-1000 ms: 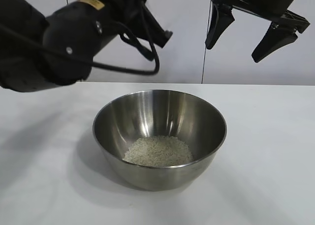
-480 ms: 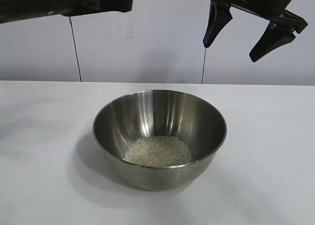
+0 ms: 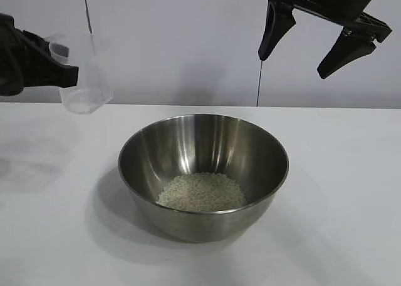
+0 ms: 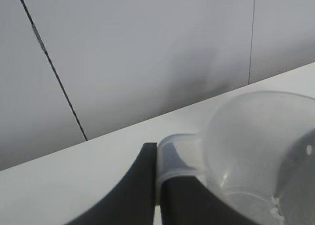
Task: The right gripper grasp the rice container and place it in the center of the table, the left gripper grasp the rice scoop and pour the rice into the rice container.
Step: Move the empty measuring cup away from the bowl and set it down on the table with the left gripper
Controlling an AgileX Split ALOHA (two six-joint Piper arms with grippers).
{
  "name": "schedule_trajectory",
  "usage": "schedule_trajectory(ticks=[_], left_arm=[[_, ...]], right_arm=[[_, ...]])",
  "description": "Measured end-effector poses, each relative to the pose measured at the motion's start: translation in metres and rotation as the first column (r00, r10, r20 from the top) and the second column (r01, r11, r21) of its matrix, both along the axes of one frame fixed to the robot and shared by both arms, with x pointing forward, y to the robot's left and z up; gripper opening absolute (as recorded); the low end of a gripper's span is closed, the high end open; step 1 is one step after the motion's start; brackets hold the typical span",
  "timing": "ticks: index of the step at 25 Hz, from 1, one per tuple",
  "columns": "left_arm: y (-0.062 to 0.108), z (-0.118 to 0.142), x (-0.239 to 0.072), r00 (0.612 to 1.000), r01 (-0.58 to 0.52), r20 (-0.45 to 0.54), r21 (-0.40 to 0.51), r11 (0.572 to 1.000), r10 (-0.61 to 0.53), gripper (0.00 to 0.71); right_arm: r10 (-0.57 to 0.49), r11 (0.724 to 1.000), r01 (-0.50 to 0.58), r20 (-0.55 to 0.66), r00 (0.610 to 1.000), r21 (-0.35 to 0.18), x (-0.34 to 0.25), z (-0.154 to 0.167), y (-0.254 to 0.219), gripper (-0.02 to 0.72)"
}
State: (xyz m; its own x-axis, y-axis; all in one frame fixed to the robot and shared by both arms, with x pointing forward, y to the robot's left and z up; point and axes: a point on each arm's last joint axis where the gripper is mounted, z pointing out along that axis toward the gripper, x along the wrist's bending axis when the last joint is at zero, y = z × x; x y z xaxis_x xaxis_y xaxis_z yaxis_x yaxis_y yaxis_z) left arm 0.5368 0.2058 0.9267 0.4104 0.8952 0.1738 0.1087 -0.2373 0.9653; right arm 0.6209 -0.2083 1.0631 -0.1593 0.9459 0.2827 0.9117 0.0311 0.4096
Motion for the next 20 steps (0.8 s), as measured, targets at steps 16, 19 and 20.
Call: schedule_trajectory(ticks=[16, 19, 20], left_arm=[[0.012, -0.073, 0.006, 0.990, -0.071, -0.119, -0.009, 0.997, 0.069, 0.003], [0.013, -0.073, 0.006, 0.990, -0.077, -0.116, -0.011, 0.997, 0.076, 0.003], [0.013, -0.073, 0.006, 0.990, -0.077, -0.116, -0.011, 0.997, 0.076, 0.003]], right_arm=[[-0.005, 1.000, 0.005, 0.007, 1.000, 0.012, 0.001, 0.001, 0.001, 0.661], [-0.005, 1.000, 0.005, 0.007, 1.000, 0.012, 0.001, 0.001, 0.001, 0.661], [-0.006, 1.000, 0.006, 0.010, 1.000, 0.012, 0.001, 0.001, 0.001, 0.661]])
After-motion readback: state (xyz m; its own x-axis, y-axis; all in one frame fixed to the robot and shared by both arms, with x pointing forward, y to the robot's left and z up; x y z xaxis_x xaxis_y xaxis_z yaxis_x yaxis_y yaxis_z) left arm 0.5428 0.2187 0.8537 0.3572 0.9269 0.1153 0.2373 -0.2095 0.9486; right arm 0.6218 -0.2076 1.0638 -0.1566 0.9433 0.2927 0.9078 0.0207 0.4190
